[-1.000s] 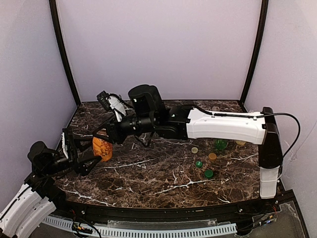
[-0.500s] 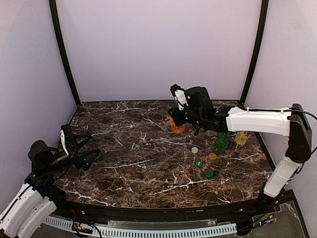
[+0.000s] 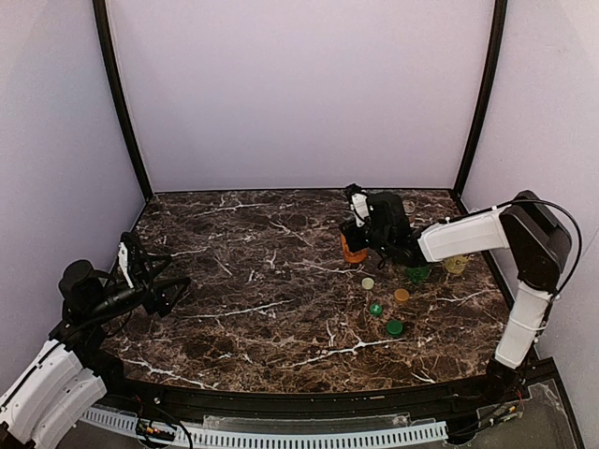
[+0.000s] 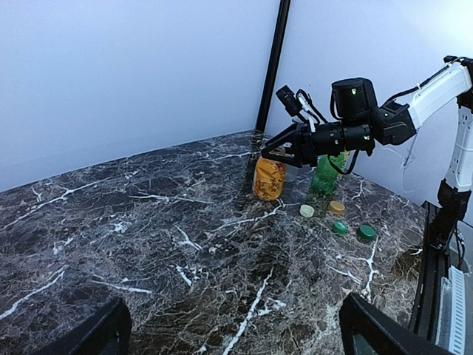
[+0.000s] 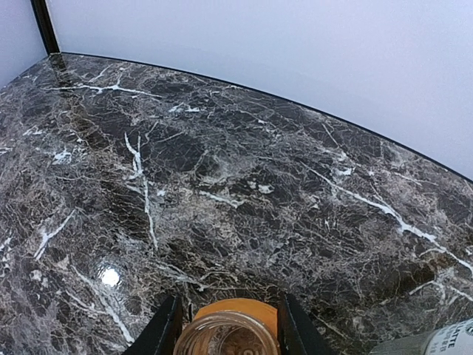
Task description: Unscrew the bottle caps
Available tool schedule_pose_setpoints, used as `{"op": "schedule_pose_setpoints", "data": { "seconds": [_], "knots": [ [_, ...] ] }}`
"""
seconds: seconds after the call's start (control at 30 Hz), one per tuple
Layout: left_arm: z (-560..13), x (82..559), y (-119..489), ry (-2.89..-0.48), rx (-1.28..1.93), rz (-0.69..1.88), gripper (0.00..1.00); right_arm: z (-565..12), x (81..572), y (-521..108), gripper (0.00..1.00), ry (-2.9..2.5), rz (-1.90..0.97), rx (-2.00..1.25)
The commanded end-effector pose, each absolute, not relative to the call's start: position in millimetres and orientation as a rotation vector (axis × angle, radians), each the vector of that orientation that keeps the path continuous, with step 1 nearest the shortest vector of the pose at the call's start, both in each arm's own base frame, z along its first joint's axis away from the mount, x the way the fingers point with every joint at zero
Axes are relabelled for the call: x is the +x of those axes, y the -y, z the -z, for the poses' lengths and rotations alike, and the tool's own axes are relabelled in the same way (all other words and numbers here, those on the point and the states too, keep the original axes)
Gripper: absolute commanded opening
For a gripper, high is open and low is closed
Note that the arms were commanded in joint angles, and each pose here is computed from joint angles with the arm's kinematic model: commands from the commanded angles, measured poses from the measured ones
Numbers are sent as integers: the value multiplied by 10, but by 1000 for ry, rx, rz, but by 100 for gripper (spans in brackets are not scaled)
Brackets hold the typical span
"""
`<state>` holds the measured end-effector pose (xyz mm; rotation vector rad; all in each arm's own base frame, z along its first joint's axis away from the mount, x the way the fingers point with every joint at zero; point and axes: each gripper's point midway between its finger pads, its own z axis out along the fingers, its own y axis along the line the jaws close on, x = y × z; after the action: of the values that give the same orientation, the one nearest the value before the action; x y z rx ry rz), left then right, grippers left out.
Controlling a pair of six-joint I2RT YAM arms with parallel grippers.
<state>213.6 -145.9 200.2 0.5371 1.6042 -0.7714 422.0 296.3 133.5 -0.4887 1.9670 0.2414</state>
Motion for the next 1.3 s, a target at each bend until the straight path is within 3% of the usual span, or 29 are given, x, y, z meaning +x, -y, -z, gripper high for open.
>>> {"op": "schedule_pose_setpoints", "data": {
  "seconds": [0.0, 0.27, 0.43, 0.77, 0.9, 1.07, 1.27],
  "knots": [
    [-1932, 2167, 1432, -1623, 529, 759, 99, -1317, 4239, -2970, 0, -1917, -309, -437],
    [-1942, 2179, 1412, -1620, 521, 750, 99, -1192, 4167, -2855, 0, -1946, -307, -388],
    [-1966, 2176, 1406, -1611, 520, 747, 99, -1277, 4147, -2816, 49, -1942, -300, -376],
    [-1991, 2166, 1402, -1600, 519, 745, 99, -1598, 4179, -2777, 78, -1916, -242, -403],
    [-1997, 2165, 1398, -1598, 519, 743, 99, -1804, 4144, -2767, 98, -1902, -241, -423],
    [-1990, 2204, 1355, -1608, 492, 718, 99, -2386, 4119, -2606, 99, -1899, -187, -385],
    [-1984, 2238, 1307, -1611, 477, 681, 99, -2929, 3980, -1836, 98, -1923, -69, -163]
  ]
}}
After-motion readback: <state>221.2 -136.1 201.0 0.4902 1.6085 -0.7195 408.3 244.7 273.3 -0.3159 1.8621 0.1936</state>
